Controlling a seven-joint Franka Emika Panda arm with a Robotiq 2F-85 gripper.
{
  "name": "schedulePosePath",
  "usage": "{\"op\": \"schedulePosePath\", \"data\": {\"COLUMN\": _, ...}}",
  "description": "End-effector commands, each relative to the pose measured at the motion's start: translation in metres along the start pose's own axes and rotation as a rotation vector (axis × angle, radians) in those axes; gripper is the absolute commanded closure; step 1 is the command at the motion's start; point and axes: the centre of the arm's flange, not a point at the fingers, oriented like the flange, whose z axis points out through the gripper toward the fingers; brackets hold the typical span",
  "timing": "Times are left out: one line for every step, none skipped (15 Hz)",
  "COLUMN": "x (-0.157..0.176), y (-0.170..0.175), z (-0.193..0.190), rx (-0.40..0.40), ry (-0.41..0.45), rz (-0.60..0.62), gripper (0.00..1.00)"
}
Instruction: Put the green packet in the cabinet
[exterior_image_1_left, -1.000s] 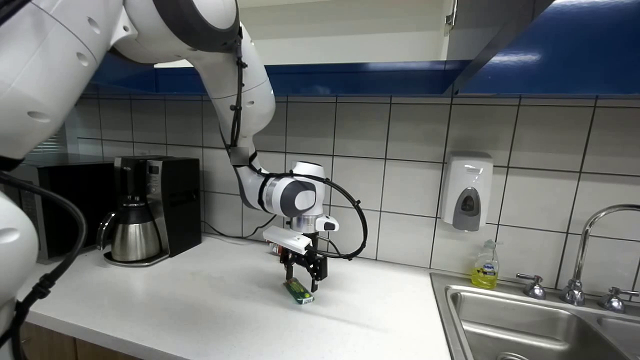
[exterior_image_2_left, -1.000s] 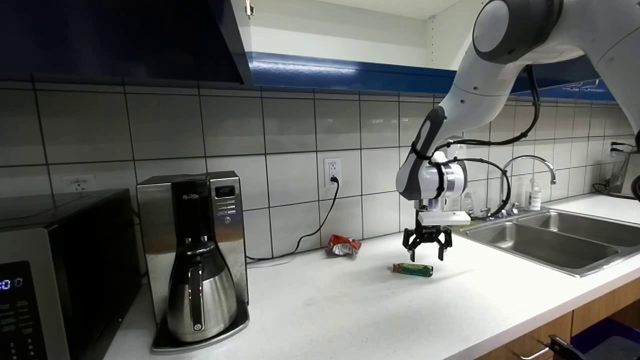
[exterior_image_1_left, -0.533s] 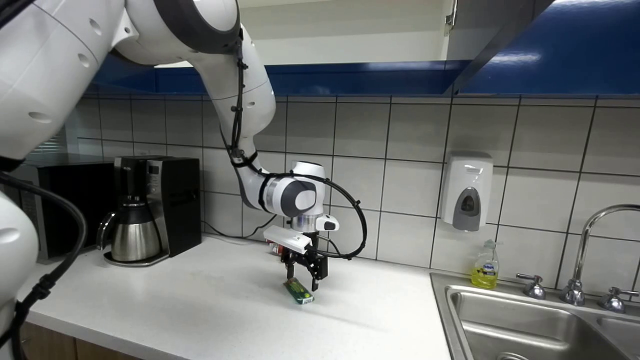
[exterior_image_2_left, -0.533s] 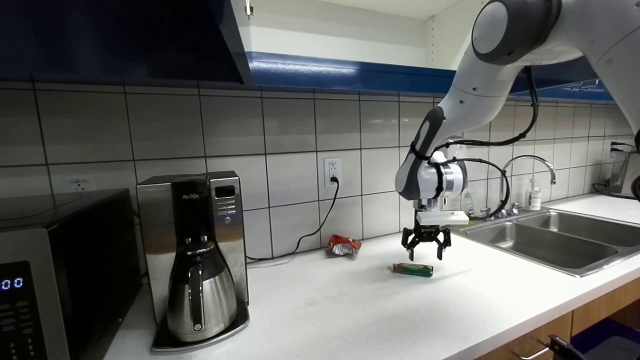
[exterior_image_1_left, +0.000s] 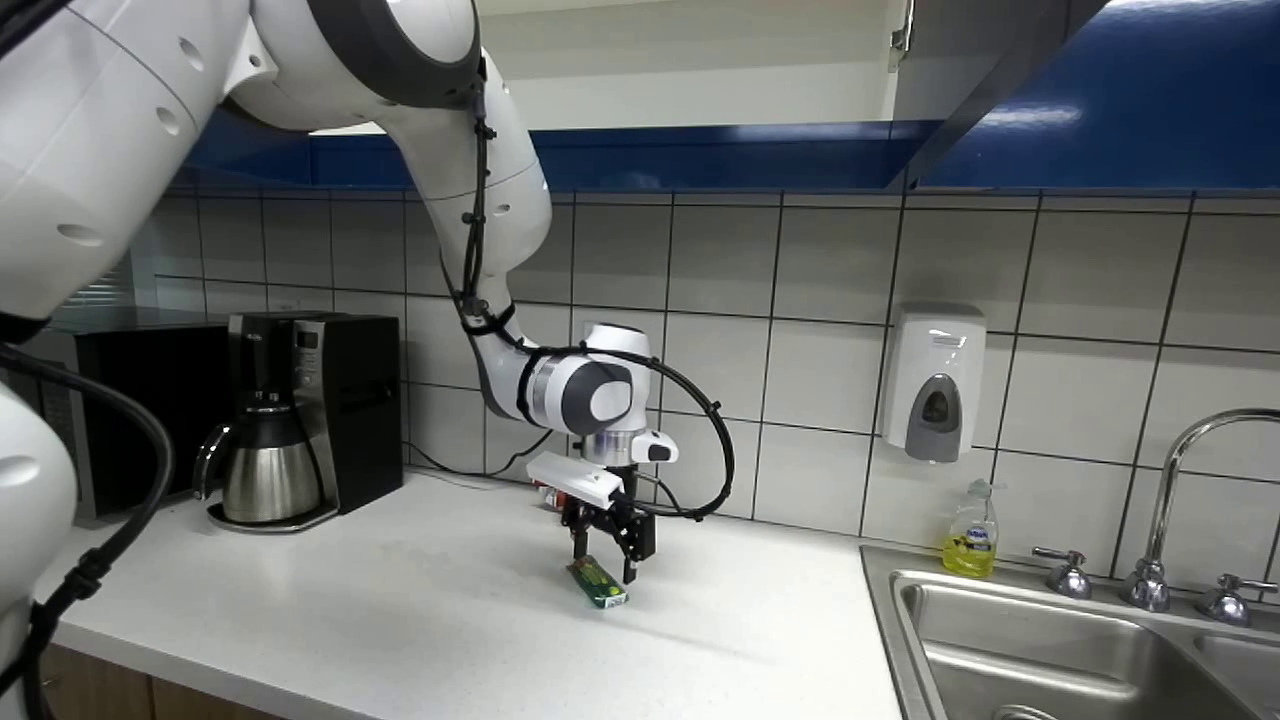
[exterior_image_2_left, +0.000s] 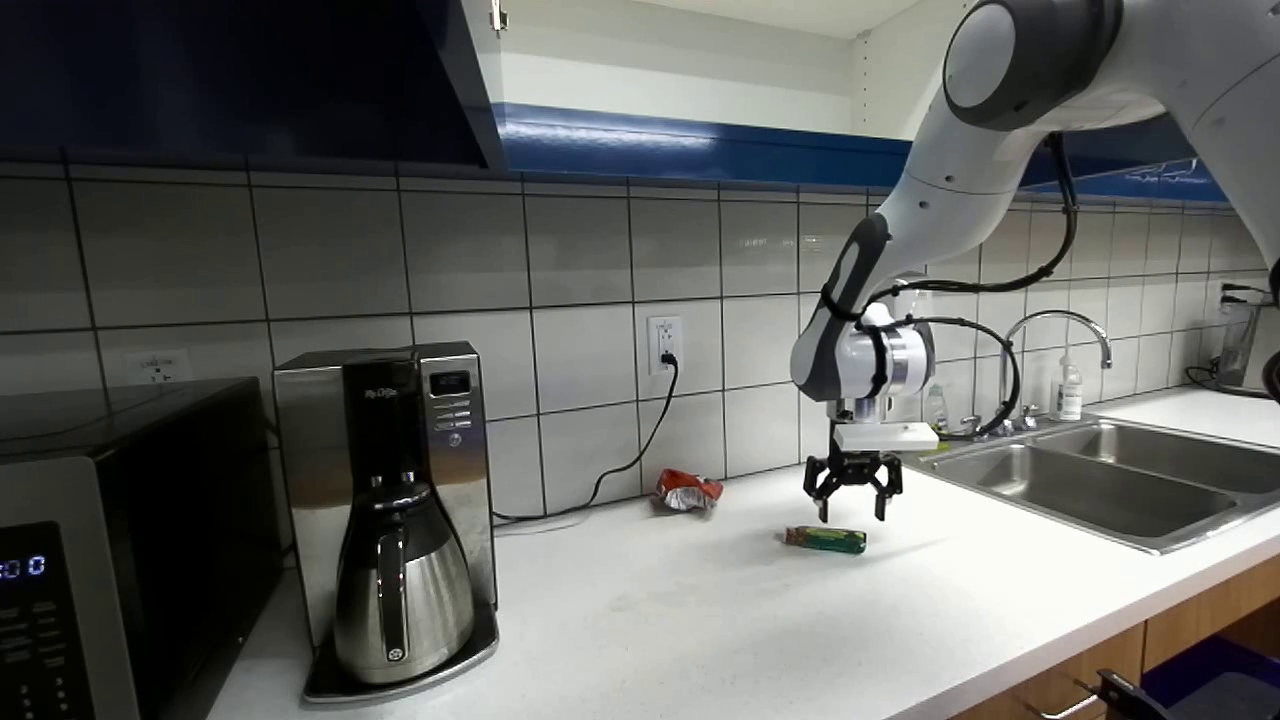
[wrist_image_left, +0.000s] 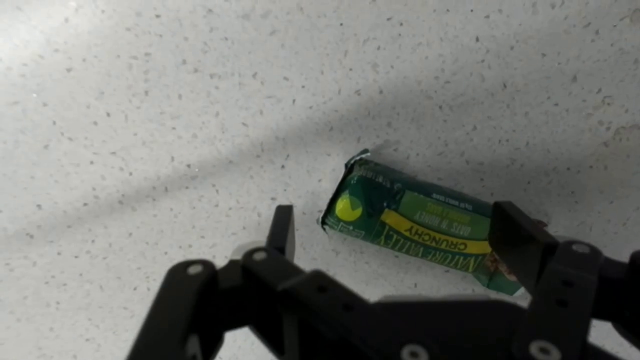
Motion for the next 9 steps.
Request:
{"op": "schedulePosePath", "data": {"x": -0.0040, "y": 0.0037, "z": -0.0021, "rx": 0.005, "ry": 0.006, "rz": 0.007, "gripper": 0.00}}
{"op": "schedulePosePath", "data": {"x": -0.0048, "y": 0.0039, "z": -0.0022, "rx": 0.006, "ry": 0.007, "rz": 0.007, "gripper": 0.00}}
{"op": "schedulePosePath", "data": {"x": -0.0055, "y": 0.0041, "z": -0.0021, "rx": 0.005, "ry": 0.007, "rz": 0.009, "gripper": 0.00}}
{"op": "schedulePosePath", "data": {"x": -0.0060, "y": 0.0043, "z": -0.0018, "rx": 0.005, "ry": 0.007, "rz": 0.010, "gripper": 0.00}}
{"op": "schedulePosePath", "data": {"x": -0.0063, "y": 0.0044, "z": -0.0012, "rx": 0.004, "ry": 0.006, "rz": 0.008, "gripper": 0.00}}
{"op": "schedulePosePath", "data": {"x": -0.0059, "y": 0.0042, "z": -0.0002, "rx": -0.001, "ry": 0.006, "rz": 0.006, "gripper": 0.00}}
{"op": "schedulePosePath", "data": {"x": -0.0054, "y": 0.0043, "z": 0.0001, "rx": -0.001, "ry": 0.003, "rz": 0.000, "gripper": 0.00}}
{"op": "schedulePosePath", "data": {"x": -0.0040, "y": 0.0049, "z": -0.0002, "rx": -0.001, "ry": 0.000, "rz": -0.014, "gripper": 0.00}}
{"op": "schedulePosePath", "data": {"x": -0.0026, "y": 0.0056, "z": -0.0011, "rx": 0.004, "ry": -0.005, "rz": -0.030, "gripper": 0.00}}
